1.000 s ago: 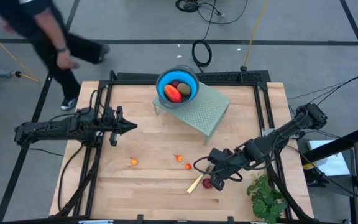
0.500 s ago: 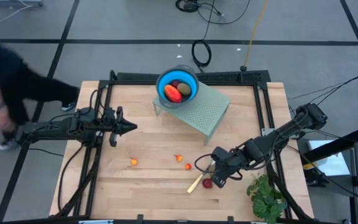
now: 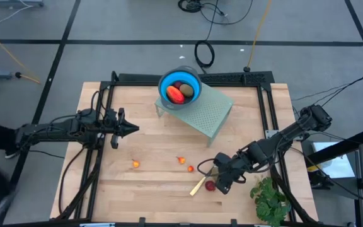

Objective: Pick & Place Fruit
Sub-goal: Put the kiwi into the blue strainer bowl on the shelf

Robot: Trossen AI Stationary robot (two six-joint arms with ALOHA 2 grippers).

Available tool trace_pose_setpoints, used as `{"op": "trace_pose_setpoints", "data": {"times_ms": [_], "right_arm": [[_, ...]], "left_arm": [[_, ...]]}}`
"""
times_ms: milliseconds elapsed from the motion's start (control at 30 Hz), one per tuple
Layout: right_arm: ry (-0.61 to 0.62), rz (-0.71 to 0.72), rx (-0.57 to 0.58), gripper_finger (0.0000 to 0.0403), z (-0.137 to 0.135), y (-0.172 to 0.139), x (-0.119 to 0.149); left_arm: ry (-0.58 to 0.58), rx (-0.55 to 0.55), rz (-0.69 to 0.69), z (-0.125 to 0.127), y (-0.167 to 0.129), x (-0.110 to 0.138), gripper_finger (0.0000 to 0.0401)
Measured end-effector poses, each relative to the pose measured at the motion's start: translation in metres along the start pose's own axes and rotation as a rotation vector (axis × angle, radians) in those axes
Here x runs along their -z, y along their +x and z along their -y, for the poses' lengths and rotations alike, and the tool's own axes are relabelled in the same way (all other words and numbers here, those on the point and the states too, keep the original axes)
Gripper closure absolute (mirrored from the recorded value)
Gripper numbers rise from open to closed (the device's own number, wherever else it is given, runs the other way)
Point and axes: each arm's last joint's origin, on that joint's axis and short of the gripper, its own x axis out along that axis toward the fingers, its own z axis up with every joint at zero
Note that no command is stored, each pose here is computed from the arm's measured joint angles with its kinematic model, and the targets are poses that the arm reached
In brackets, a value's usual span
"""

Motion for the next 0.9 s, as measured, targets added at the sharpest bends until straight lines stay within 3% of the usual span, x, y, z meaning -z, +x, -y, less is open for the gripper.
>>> {"op": "trace_pose_setpoints", "data": {"times_ms": [567,900], "right_arm": [[-0.024,0.0,-0.006,0.0232,-0.0006,0.0002,0.0002],[-0.013,0.033,0.011,0.0153,0.0003,0.0001,-0.0006]], "left_arm": [[-0.004,0.0,0.0,0.0,0.0,0.0,0.0377],[-0.007,0.0,0.0,0.0,0.0,0.0,0.0377]]}}
